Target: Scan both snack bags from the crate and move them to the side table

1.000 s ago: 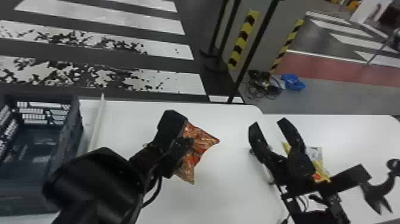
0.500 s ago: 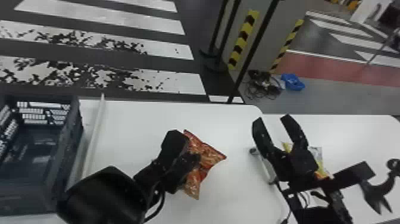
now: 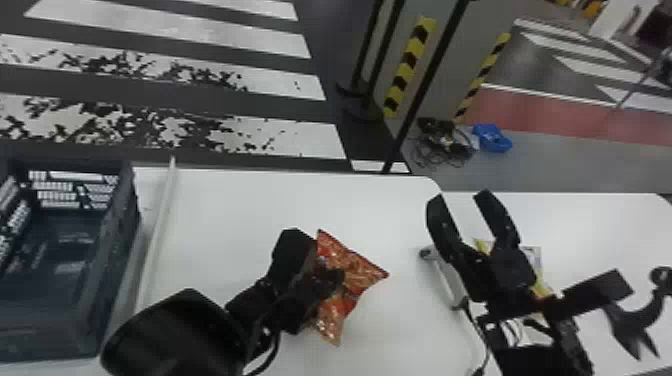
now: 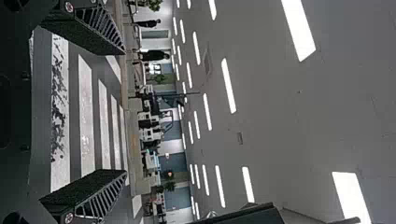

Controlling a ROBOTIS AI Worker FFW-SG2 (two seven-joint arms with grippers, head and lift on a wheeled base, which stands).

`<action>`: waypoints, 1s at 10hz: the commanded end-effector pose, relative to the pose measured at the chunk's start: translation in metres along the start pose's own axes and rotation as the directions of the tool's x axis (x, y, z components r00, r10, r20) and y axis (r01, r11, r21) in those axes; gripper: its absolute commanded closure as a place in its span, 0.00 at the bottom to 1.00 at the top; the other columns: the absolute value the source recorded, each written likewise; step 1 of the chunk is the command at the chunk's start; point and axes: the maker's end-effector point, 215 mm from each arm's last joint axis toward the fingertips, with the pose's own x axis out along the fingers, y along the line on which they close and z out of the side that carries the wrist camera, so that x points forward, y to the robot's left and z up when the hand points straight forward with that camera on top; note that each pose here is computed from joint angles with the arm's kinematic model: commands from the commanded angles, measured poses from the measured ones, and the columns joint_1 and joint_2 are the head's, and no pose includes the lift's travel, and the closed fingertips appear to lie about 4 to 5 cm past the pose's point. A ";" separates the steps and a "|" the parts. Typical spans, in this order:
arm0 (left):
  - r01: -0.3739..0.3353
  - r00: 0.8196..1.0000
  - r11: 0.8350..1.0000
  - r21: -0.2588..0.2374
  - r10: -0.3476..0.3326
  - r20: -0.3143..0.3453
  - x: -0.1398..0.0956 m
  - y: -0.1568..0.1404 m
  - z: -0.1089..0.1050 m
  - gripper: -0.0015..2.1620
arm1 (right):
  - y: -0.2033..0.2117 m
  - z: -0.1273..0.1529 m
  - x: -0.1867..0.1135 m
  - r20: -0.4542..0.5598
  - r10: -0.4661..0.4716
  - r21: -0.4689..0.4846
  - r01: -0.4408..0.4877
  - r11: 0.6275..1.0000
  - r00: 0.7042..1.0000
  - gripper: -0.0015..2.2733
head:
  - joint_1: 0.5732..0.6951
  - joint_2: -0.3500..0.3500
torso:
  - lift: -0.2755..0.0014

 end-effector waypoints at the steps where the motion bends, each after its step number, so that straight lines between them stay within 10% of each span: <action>1: 0.035 0.999 0.999 -0.018 -0.035 -0.012 0.003 -0.010 -0.010 0.66 | -0.002 0.001 0.000 0.002 -0.003 -0.001 0.003 1.000 1.000 0.04 | 1.00 0.00 | 0.65; 3: 0.056 0.998 0.998 -0.015 -0.056 -0.001 0.003 -0.018 -0.008 0.54 | -0.002 0.000 0.000 0.001 -0.004 -0.001 0.004 1.000 1.000 0.04 | 1.00 0.00 | 0.65; 4: 0.057 0.998 0.998 0.008 -0.057 0.003 0.003 -0.021 -0.006 0.10 | -0.003 0.001 -0.001 0.001 -0.005 -0.002 0.005 1.000 1.000 0.04 | 1.00 0.00 | 0.65; 5: 0.051 0.999 0.998 0.024 -0.051 0.006 0.003 -0.020 -0.002 0.00 | -0.003 0.000 -0.002 -0.002 -0.005 -0.001 0.005 1.000 1.000 0.04 | 1.00 0.00 | 0.65; 10: -0.023 0.999 0.998 0.064 0.021 0.034 -0.018 -0.016 0.031 0.01 | -0.009 0.003 -0.009 -0.004 -0.017 -0.009 0.017 1.000 1.000 0.04 | 1.00 0.00 | 0.65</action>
